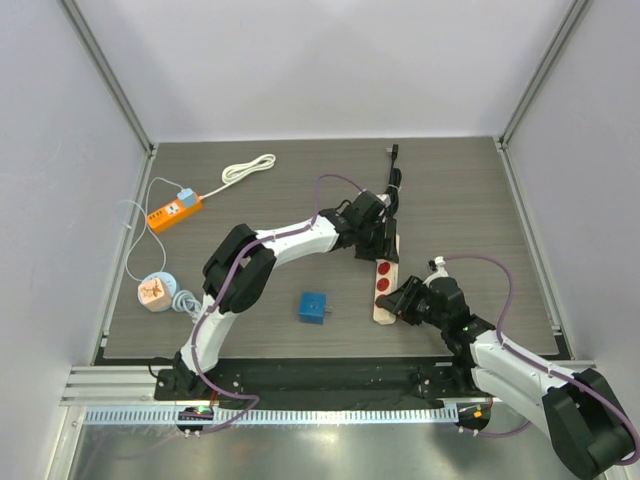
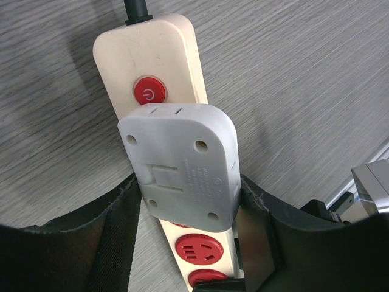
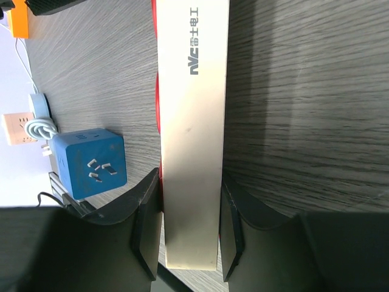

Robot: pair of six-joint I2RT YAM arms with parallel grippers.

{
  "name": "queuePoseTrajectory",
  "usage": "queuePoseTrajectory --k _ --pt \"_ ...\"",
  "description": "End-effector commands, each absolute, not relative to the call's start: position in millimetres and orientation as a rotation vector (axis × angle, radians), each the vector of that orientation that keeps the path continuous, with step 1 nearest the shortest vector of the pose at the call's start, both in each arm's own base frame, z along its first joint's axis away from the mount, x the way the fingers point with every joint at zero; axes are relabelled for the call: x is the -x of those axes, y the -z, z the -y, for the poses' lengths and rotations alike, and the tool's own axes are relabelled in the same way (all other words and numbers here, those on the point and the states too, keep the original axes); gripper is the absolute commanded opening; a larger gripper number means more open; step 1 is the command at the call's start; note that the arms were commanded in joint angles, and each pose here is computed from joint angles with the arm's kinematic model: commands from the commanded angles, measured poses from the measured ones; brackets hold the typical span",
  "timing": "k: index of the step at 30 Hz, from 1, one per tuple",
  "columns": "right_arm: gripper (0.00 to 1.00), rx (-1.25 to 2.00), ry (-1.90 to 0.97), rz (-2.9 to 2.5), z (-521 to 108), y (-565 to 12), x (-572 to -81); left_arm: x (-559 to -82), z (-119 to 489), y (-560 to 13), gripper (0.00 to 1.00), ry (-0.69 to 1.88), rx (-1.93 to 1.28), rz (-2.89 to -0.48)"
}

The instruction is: Pull the plug off the socket

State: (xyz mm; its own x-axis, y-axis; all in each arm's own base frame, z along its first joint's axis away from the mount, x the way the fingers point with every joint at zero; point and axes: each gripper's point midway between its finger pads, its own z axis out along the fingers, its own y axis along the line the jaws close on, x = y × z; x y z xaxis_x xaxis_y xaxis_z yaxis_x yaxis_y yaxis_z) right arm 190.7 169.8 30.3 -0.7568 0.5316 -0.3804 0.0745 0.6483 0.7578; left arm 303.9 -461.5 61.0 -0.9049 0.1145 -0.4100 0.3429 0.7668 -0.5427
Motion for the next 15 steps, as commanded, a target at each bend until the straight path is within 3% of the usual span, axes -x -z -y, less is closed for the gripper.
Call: queuePoseTrajectory --k 1,7,11,15 --pt "0.01 -0.449 -0.984 -2.302 -165 -16 -181 -307 461 -91 0.48 0.983 -0.344 -2.545" --pt "0.01 -0.449 -0.978 -2.298 -164 -15 -182 -318 451 -97 0.53 0.948 -0.338 -2.527" --pt "0.01 -0.447 -0.969 -2.299 -163 -15 -182 -325 445 -99 0.64 0.924 -0.333 -2.515" --pt "0.01 -0.443 -0.964 -2.307 -163 -14 -182 -331 439 -97 0.64 0.923 -0.313 -2.523"
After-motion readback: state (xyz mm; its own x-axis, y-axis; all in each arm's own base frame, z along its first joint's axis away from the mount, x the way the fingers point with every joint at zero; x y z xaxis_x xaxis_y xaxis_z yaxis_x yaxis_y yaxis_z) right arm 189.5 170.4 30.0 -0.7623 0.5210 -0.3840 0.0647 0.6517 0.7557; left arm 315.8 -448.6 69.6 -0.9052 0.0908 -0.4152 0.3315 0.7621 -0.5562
